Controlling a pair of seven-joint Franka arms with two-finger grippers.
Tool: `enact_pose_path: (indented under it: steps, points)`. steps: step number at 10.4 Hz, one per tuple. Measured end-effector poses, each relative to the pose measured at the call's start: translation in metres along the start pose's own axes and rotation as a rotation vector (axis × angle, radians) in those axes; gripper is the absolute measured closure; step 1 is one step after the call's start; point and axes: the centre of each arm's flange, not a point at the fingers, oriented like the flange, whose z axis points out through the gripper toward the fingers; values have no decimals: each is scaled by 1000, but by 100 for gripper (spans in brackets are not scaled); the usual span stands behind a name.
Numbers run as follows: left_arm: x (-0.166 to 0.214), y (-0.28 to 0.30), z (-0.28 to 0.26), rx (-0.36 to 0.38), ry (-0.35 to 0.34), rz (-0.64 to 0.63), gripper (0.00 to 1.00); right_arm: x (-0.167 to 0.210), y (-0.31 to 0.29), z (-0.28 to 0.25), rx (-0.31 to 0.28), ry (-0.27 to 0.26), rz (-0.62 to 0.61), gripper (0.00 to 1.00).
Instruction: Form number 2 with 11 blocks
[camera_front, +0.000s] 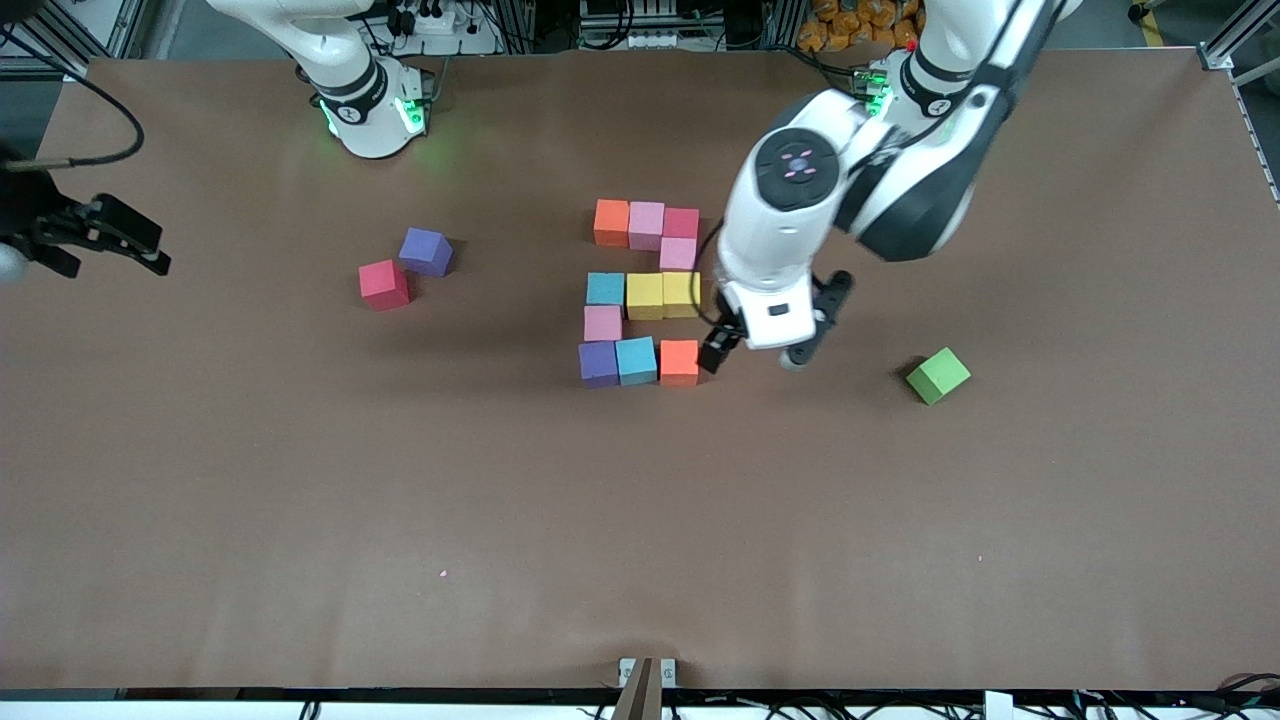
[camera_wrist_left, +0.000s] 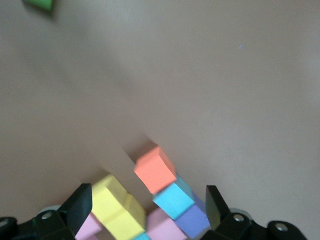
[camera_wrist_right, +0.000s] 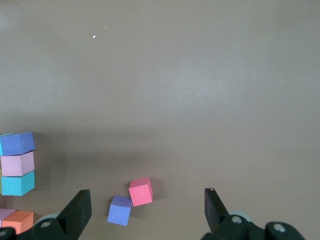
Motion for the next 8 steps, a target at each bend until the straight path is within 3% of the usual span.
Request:
enact_pose_path:
  steps: [3,8]
  points:
    - [42,-31,-50,62,-1,269,0,-4,6,2,-2,-35,10,0]
    - [133,-92,-118,70,0,635,0,-3,7,7,-2,-50,12,0]
